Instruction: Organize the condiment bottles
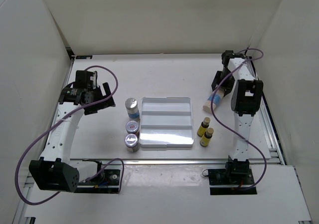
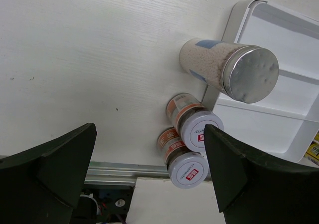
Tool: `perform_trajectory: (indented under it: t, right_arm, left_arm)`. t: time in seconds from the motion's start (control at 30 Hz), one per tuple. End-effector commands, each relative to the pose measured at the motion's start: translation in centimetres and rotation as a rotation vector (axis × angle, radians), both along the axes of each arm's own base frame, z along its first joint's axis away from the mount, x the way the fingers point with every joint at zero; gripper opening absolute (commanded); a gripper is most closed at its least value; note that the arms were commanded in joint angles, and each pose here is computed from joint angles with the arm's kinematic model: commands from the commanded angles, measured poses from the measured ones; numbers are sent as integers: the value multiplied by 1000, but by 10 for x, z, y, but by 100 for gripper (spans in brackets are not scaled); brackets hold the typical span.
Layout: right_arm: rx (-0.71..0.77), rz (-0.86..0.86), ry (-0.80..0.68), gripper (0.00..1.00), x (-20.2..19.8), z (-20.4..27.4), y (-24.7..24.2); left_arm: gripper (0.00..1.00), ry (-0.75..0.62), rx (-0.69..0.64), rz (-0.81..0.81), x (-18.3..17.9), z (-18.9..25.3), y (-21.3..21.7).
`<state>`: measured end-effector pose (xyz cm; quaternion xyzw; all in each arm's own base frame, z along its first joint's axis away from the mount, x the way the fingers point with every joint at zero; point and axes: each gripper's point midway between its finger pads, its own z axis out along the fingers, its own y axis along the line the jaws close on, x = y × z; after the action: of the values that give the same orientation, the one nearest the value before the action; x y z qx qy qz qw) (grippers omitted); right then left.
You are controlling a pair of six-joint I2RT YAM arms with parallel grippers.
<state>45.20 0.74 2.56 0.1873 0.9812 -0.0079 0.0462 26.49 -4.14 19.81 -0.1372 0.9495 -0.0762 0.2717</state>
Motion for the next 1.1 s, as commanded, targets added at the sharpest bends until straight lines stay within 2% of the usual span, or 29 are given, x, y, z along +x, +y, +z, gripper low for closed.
perform_trajectory:
  t: [0.0,0.1,0.23,0.37,0.53,0.83,0.97,1.07]
  right_arm:
    - [43,11,-129,0,4,67,33]
    - [31,120,-133,0,-4,70,56]
    - [-23,176,-163,0,-11,84,75]
    - [-12,189,-137,0,-22,87,84]
    - [-75,263,-113,0,-38,88,96]
    - [-179,261,-187,0,-44,126,87]
    - [-180,265,-235,0,-49,148,88]
    - [-192,277,-212,0,-57,143,89]
  left_arm:
    - [100,-28,-26,-8,-3,5,-3]
    - [100,-28,-26,-8,-3,5,-3]
    - [100,-28,-34,-14,-6,4,-4]
    - [100,-28,-34,-23,-8,3,-7]
    - [100,-28,-34,-32,-11,2,-9]
    - [100,-37,-35,-32,-12,5,-9]
    - [100,-27,-34,-32,-13,1,-9]
    - [100,-27,-34,-32,-13,1,-9]
